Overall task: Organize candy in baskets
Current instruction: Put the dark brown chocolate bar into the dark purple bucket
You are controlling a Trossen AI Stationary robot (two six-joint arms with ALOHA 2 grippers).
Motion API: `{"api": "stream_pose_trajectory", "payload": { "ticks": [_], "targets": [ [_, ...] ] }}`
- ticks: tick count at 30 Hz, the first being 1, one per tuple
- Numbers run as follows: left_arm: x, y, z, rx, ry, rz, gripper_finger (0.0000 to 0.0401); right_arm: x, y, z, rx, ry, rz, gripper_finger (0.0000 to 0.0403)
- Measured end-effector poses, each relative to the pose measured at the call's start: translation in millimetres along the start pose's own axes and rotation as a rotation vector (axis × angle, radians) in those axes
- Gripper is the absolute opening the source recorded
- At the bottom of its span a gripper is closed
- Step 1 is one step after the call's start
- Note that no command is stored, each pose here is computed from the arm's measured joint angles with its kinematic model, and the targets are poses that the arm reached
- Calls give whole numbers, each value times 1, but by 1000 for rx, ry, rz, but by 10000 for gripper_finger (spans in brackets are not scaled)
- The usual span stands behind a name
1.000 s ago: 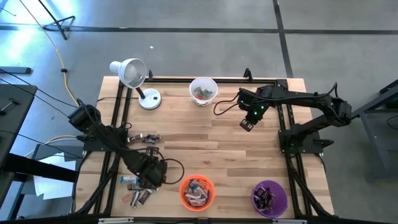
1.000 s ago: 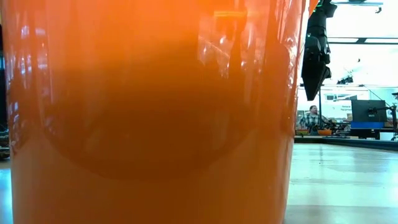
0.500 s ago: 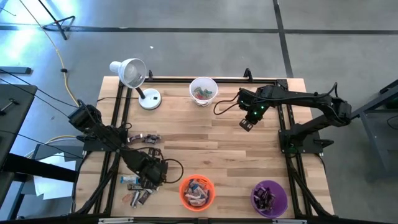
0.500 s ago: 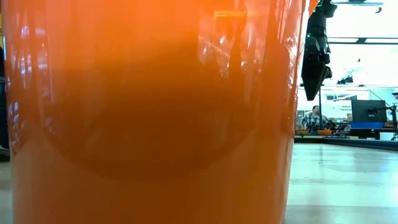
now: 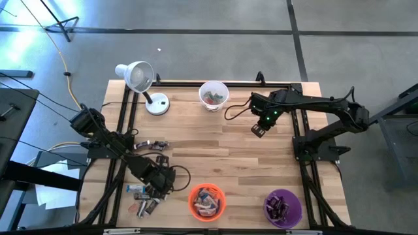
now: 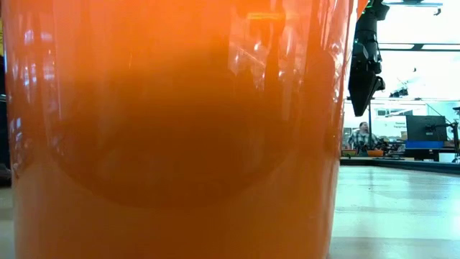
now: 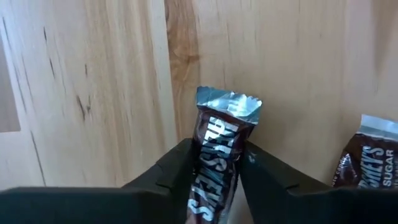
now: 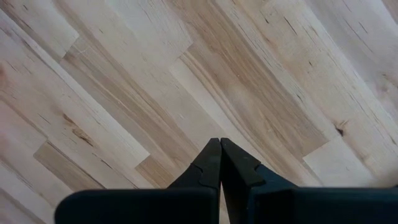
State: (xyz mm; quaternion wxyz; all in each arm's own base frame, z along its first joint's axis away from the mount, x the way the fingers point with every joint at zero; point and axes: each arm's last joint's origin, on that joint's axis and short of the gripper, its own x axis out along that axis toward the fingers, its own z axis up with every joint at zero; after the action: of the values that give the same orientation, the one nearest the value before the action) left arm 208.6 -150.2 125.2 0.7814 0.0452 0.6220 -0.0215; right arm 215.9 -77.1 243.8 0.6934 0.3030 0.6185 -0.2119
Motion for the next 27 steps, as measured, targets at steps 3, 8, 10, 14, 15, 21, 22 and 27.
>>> {"api": "stream_pose_trajectory", "payload": {
  "ticks": [3,8,10,14,15,21,22,27],
  "targets": [
    [0,2,1,-30,10,-14,68,0,0,0,-2,0,0,0],
    [-1,2,1,-100,12,-23,11,0,0,0,-3,-1,0,0],
    [-4,3,2,-131,16,-23,13,0,0,0,-3,-1,0,0],
    [-15,9,3,-150,39,-3,8,0,0,0,-3,-1,0,0],
    [-18,10,4,-152,37,-3,7,0,0,0,-3,-1,0,0],
    [-35,18,10,-201,63,21,6,0,0,0,3,0,0,0],
    [-40,20,15,-213,51,22,6,0,0,0,12,1,0,0],
    [-64,36,31,-284,73,95,6,0,-1,-2,12,21,-9,0]
  ]
}}
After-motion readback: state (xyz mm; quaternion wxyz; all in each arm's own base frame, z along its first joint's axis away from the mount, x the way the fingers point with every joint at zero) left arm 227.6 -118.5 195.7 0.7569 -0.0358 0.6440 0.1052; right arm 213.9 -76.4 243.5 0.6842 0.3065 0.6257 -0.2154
